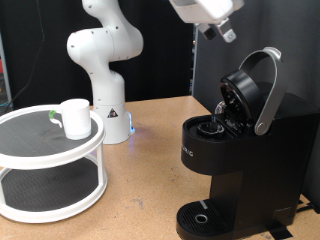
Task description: Make a cup of coffee with the keurig machine
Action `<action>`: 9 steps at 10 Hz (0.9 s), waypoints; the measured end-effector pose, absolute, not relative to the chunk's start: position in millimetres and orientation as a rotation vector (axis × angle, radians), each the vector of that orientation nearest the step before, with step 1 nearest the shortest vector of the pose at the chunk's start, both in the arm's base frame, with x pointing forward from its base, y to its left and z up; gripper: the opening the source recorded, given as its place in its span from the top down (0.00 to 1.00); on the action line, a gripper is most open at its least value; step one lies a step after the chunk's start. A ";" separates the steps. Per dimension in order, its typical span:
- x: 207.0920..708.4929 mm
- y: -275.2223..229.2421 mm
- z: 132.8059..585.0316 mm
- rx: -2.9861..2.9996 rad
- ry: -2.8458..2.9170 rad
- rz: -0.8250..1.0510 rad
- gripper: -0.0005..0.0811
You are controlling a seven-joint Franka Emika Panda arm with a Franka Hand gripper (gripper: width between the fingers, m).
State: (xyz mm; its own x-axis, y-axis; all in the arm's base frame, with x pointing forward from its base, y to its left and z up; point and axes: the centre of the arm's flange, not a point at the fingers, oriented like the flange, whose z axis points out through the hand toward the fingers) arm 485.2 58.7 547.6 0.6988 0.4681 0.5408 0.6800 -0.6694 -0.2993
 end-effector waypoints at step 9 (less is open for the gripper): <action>486.4 142.1 540.5 -2.457 -0.896 -0.583 0.22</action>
State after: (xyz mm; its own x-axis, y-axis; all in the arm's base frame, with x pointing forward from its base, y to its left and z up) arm 486.4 142.1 540.5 0.6983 0.4843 0.5271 0.6783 -0.6830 -0.2710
